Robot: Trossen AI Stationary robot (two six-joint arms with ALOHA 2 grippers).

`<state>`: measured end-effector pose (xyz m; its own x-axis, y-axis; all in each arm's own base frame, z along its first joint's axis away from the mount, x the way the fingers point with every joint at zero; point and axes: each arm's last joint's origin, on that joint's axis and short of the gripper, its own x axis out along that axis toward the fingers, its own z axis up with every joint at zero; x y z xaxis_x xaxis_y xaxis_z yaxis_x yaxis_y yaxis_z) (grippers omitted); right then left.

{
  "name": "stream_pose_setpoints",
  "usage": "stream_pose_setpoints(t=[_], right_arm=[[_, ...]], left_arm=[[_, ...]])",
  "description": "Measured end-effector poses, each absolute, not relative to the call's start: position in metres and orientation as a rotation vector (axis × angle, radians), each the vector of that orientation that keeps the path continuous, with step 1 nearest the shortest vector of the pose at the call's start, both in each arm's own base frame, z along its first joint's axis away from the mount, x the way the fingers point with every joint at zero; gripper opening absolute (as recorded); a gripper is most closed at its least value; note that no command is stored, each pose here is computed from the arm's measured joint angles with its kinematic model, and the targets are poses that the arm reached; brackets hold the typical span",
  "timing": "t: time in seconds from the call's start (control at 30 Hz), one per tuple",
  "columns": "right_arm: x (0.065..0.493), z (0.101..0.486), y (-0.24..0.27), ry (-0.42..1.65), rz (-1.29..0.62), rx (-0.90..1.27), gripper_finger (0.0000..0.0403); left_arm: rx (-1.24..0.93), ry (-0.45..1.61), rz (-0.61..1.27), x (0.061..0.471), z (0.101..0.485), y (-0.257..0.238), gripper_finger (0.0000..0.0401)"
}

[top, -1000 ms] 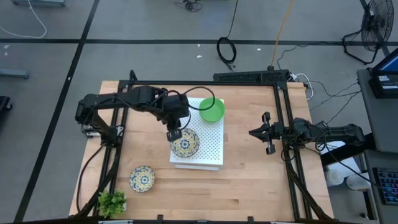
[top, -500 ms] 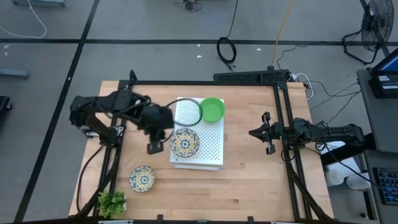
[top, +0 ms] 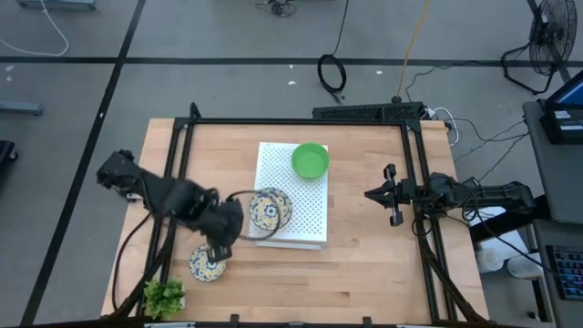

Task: Pick & Place Mini bowls
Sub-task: Stack the yellow patterned bowl on the yellow patterned bowl on the shelf

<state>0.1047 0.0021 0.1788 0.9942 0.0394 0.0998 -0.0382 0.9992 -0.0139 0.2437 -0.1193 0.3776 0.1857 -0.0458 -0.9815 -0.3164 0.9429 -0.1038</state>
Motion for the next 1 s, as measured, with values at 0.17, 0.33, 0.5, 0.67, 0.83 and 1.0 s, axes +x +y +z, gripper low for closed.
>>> stream_pose_setpoints(t=[0.17,0.33,0.5,0.67,0.83,1.0], right_arm=[[0.105,0.179,0.002,-0.100,0.039,-0.012,0.0015],[0.105,0.179,0.002,-0.100,0.039,-0.012,0.0015],[0.105,0.179,0.002,-0.100,0.039,-0.012,0.0013],[0.105,0.179,0.002,-0.100,0.039,-0.012,0.0012],[0.105,0.179,0.002,-0.100,0.039,-0.012,0.0013],[0.105,0.179,0.002,-0.100,0.039,-0.012,0.0015]], left_arm=[[-0.436,1.441,0.429,0.232,0.345,-0.140,0.0072],[-0.454,1.474,0.604,0.216,0.314,-0.156,0.0072],[-0.481,1.399,0.782,0.206,0.285,-0.163,0.0072],[-0.657,1.394,0.994,0.199,0.262,-0.163,0.0073],[-0.836,1.435,1.040,0.197,0.246,-0.160,0.0101],[-0.789,1.488,0.939,0.198,0.237,-0.156,0.0170]])
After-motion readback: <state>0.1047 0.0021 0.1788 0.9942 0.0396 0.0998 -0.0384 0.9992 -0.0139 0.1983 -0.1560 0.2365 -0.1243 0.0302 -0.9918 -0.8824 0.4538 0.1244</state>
